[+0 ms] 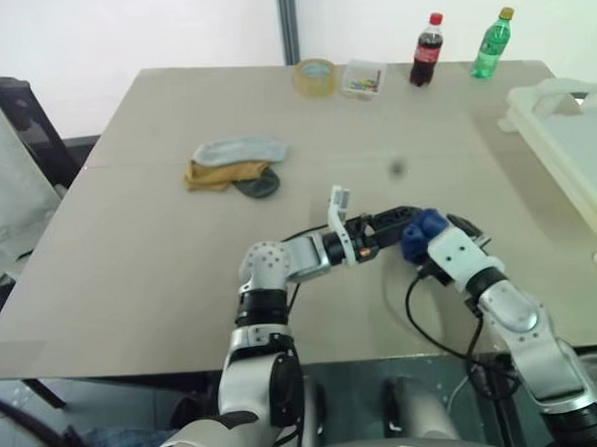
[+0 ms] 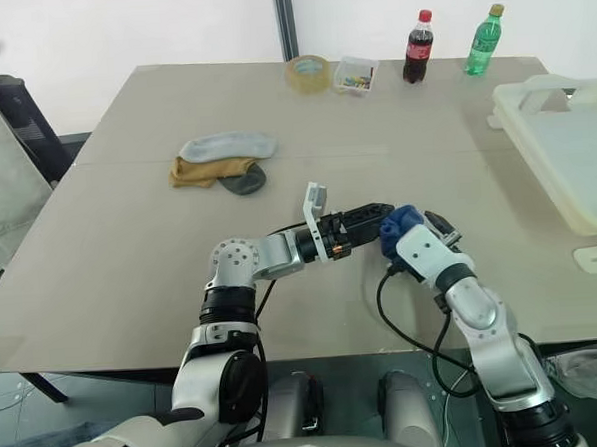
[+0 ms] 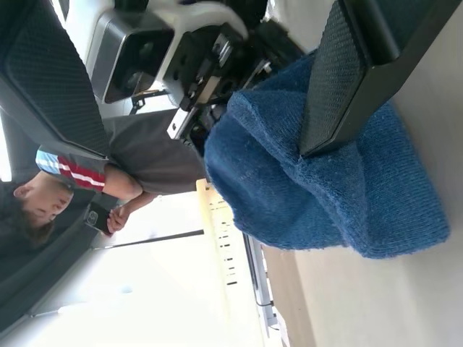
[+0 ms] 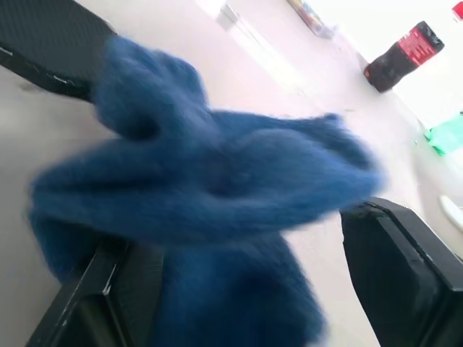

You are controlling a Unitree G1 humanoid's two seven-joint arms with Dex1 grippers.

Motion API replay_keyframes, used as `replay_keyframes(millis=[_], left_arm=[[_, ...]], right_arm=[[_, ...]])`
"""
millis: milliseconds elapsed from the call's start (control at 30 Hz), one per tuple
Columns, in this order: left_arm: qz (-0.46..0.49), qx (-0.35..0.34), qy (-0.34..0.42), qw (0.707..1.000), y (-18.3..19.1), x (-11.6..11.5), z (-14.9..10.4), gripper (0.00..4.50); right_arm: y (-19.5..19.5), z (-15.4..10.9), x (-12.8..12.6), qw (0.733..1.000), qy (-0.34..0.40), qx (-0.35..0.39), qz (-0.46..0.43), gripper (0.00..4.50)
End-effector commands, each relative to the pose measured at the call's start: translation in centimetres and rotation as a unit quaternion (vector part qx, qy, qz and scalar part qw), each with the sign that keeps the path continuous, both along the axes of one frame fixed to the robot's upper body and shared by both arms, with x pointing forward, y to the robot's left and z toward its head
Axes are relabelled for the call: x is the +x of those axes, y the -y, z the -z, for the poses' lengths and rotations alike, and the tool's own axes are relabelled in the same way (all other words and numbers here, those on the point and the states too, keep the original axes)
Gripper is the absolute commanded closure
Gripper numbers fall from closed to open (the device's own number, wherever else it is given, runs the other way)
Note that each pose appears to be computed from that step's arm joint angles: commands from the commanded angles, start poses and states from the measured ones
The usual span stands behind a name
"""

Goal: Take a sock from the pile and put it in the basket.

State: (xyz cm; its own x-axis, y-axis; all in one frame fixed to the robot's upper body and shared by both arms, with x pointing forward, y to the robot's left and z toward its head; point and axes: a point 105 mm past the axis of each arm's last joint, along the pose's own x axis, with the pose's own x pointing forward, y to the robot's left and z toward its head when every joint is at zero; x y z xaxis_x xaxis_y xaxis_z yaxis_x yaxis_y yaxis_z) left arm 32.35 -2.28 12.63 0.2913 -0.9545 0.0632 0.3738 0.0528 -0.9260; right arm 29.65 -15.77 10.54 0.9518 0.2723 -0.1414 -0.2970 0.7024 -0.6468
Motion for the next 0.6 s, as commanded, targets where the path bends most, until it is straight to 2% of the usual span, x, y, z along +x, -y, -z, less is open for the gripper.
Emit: replay_keyframes(millis=[33, 167, 300, 400, 500, 600], left_arm=[[0.019, -0.017, 0.017, 1.000, 0.9, -0.4, -1.2, 0.06], [0.028, -0.023, 0.023, 0.999, 1.4, -0.4, -1.7, 0.06], [0.038, -0.011, 0.029, 0.999, 2.3, -0.4, -1.4, 0.06], [0.048, -0.010, 0.030, 0.998, 2.9, -0.5, -1.4, 0.06], [0.058, -0.014, 0.031, 0.998, 3.5, -0.6, -1.5, 0.00], [0.064, -0.014, 0.032, 0.997, 3.7, -0.6, -1.5, 0.00]], right_arm=[[0.3, -2.0, -0.8, 1.000, 0.013, -0.007, -0.019, 0.74], [1.9, -3.0, -1.7, 1.000, -0.006, 0.003, -0.013, 0.74], [4.0, -3.8, -2.7, 0.999, -0.017, 0.044, 0.011, 0.74], [4.3, -3.9, -3.8, 0.996, -0.044, 0.073, -0.005, 0.74], [2.8, -3.8, -4.4, 0.991, -0.067, 0.107, -0.035, 0.06], [1.5, -4.1, -4.0, 0.989, -0.066, 0.126, -0.048, 0.06]])
